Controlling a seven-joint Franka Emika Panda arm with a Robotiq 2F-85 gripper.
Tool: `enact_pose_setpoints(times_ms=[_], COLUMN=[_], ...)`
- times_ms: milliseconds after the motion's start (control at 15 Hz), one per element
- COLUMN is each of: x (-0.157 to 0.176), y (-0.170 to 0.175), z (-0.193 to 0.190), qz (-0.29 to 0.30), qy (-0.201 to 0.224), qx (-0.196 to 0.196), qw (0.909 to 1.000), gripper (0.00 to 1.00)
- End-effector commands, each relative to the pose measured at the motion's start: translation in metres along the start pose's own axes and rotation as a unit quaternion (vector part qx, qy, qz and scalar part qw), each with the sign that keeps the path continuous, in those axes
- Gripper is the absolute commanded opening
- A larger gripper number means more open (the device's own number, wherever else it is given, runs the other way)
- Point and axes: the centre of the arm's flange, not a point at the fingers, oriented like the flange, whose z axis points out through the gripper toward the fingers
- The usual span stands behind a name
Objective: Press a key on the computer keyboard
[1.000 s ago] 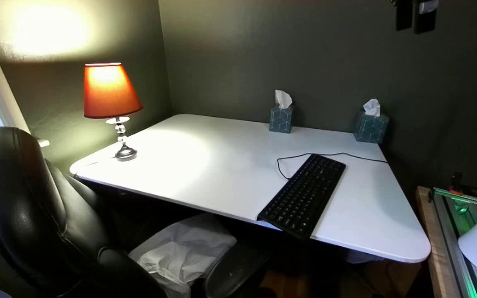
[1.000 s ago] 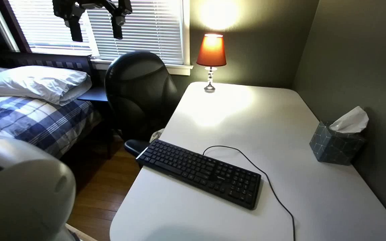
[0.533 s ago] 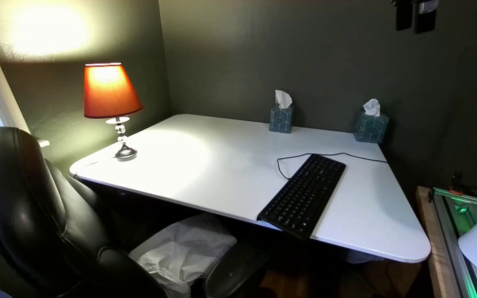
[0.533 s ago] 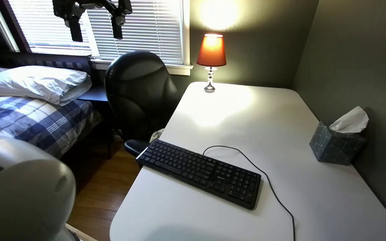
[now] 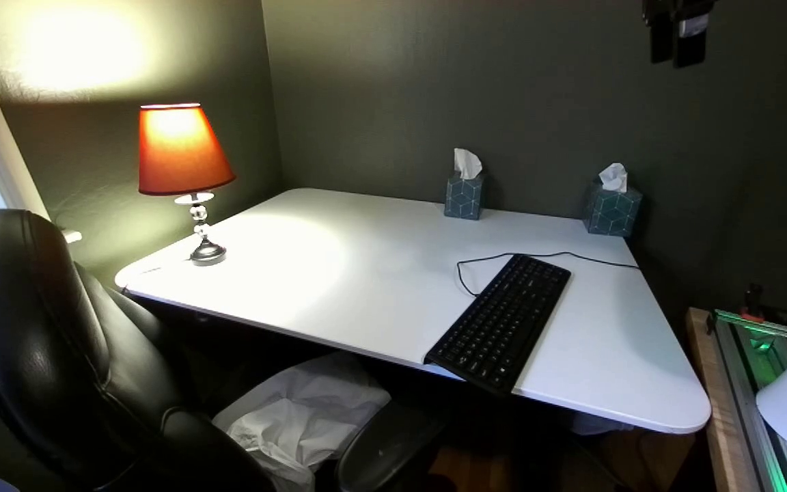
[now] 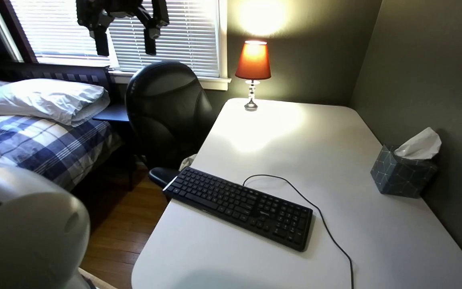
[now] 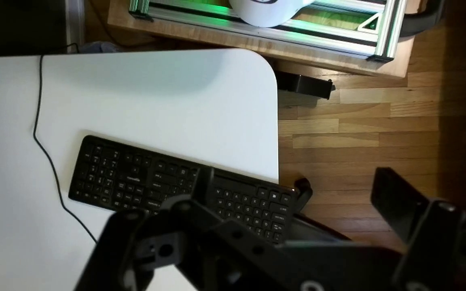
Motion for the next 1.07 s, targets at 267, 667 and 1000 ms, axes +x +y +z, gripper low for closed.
enact_pose_setpoints(times_ms=[267, 667, 1000], x=[0.014, 0.020, 0.019], y=[0.078, 0.132, 0.171], z=[0.076, 0.144, 0.203], qz=[0.144, 0.267, 0.356], qy=[0.034, 0.077, 0.065], qx=[0.077, 0.144, 0.208], qw=[0.9859, 0.9497, 0.9089], gripper=[1.00, 1.00, 1.00])
